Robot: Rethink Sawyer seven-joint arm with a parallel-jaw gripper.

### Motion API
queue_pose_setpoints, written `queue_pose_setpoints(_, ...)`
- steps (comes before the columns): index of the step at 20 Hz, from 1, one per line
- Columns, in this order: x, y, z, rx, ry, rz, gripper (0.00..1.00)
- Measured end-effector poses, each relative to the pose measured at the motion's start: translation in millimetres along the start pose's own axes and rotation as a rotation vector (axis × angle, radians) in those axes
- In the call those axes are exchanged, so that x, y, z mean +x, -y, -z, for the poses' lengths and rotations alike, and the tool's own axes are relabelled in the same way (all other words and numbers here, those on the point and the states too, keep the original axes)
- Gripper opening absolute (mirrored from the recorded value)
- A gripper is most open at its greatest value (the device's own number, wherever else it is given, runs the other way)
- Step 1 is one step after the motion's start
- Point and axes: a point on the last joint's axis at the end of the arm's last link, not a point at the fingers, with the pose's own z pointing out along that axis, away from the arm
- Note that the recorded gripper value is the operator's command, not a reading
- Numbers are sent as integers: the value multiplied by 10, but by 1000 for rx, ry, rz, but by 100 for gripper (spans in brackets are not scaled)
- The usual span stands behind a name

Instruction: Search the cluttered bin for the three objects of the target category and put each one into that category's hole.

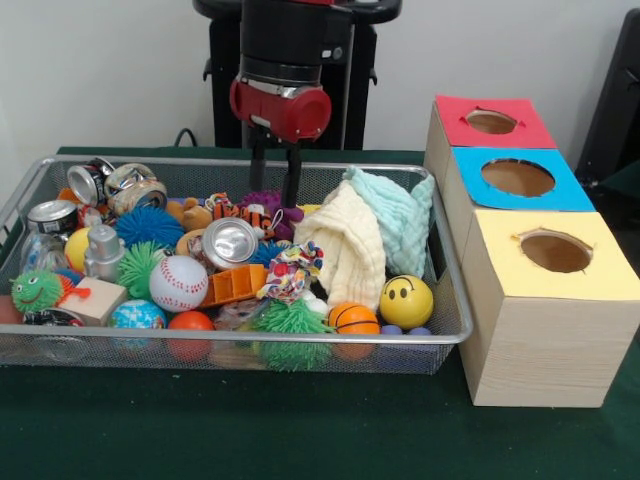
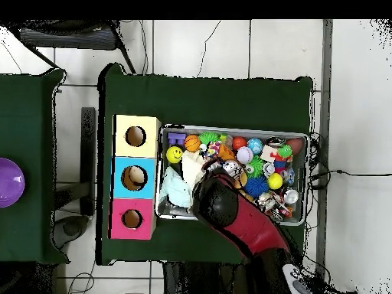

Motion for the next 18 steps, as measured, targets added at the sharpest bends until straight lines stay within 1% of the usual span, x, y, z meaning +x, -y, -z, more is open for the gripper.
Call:
queue_pose_setpoints(3, -40, 84, -31, 17, 5, -8, 100)
queue_pose_setpoints(4, -57, 148, -62, 28, 4, -14, 100)
queue_pose_setpoints(8, -95, 263, -127, 42, -4, -29, 100)
queue_pose_setpoints(13, -130, 485, -265, 66, -26, -46, 100)
queue_pose_setpoints(18, -112, 729, -439, 93, -59, -61, 100)
